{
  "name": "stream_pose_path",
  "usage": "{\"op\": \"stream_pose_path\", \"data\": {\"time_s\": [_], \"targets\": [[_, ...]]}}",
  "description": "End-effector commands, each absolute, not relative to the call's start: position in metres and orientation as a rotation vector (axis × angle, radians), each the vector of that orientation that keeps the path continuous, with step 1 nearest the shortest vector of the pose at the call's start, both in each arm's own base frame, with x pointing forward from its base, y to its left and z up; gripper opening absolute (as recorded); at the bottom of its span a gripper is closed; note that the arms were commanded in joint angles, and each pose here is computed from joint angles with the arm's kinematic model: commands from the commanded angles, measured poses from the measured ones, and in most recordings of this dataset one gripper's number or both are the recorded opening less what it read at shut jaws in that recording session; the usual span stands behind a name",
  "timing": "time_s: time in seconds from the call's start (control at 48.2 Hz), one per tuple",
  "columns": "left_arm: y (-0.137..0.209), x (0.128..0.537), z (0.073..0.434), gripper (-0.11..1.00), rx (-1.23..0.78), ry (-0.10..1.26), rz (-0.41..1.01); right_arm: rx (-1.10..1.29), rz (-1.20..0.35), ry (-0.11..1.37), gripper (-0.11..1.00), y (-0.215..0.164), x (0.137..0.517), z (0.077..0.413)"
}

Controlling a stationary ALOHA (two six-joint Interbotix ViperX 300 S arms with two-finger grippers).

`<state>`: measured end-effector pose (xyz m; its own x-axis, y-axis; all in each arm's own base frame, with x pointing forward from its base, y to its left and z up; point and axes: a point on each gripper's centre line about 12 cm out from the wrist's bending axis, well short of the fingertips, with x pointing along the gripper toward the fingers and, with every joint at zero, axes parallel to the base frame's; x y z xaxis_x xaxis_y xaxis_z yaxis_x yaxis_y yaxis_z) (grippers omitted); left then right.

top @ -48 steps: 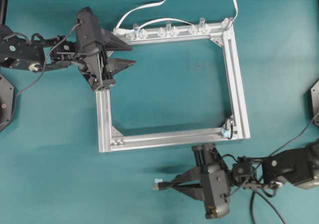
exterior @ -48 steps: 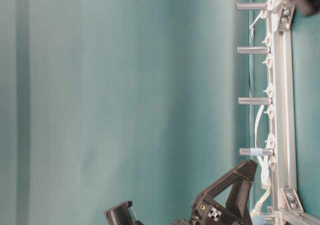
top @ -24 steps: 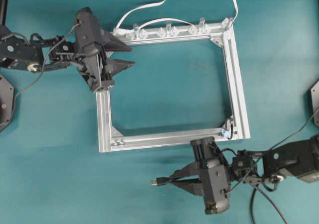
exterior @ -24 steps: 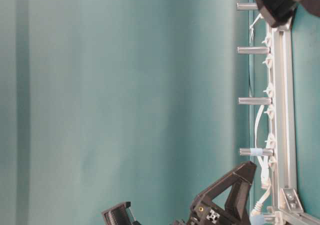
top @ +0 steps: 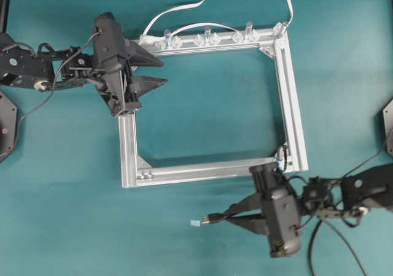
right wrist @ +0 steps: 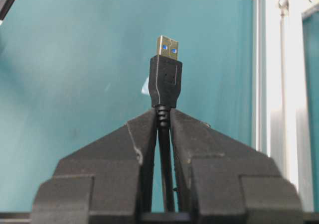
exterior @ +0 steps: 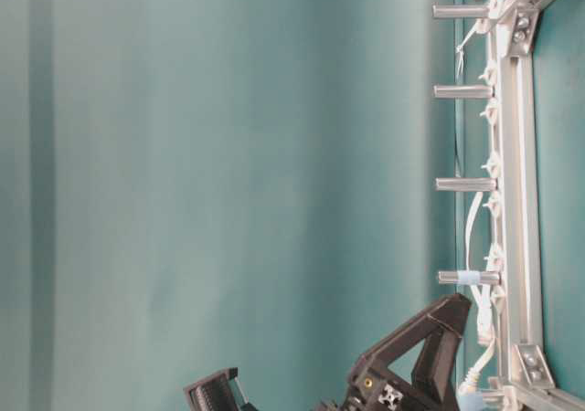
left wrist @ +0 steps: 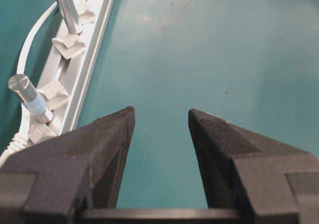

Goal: Insert the wire through the string loop located on the right side.
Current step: 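Carry the USB plug right and up toward the zip-tie loop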

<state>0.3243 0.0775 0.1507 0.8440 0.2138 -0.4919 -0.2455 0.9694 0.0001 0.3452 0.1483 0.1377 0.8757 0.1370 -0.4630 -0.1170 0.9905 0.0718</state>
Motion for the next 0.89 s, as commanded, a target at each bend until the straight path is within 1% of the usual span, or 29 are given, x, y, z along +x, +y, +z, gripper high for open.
{"op": "stream_pose_path", "data": {"time_s": [0.0,0.353,0.518,0.871], "targets": [[0.077,0.329,0.163,0.50,-0.062,0.475,0.240,0.054,0.156,0.446,0.12,0.151,0.336,0.155],[0.077,0.330,0.162,0.50,-0.067,0.505,0.238,0.061,0.224,0.513,0.12,0.151,0.282,0.151],[0.077,0.330,0.162,0.50,-0.070,0.511,0.238,0.093,0.209,0.536,0.12,0.141,0.261,0.148],[0.077,0.330,0.161,0.50,-0.070,0.517,0.238,0.099,0.218,0.536,0.12,0.116,0.222,0.146]]}}
